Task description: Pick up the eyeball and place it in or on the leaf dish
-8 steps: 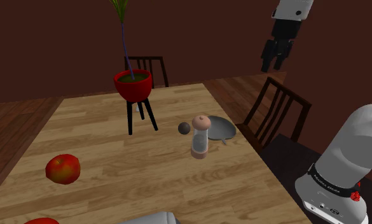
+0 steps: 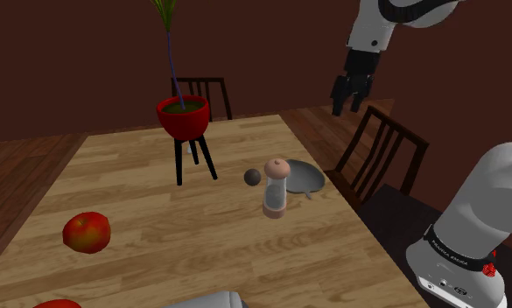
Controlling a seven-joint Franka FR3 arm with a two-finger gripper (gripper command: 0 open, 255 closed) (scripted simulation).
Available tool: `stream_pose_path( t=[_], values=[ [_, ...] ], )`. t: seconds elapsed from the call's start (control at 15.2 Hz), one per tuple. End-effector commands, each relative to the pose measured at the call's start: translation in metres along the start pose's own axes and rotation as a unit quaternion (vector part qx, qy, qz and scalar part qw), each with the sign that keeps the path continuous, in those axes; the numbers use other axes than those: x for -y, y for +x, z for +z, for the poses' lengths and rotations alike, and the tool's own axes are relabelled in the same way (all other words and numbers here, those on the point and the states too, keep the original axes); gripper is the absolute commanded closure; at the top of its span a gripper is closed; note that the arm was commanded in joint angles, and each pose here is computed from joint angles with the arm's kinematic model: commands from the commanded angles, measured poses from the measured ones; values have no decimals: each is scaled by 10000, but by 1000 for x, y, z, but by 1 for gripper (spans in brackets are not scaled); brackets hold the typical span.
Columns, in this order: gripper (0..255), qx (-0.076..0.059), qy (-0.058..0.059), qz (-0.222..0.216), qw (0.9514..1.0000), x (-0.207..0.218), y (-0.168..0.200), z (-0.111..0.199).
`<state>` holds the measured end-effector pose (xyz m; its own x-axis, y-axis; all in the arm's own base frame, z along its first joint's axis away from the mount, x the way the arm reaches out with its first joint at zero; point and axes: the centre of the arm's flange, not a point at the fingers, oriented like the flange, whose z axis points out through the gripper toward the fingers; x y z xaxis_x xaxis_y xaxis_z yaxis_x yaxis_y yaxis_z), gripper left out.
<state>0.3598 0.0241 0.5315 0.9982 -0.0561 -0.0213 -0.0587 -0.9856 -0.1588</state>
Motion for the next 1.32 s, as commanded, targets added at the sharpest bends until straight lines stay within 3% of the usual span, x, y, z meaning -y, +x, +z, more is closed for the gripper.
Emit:
stream_pose_path(
  t=[0.0,1.25],
  values=[
    [0,13,52,6,10000,9,14,21],
    [0,194,525,12,9984,124,142,199]
  ],
)
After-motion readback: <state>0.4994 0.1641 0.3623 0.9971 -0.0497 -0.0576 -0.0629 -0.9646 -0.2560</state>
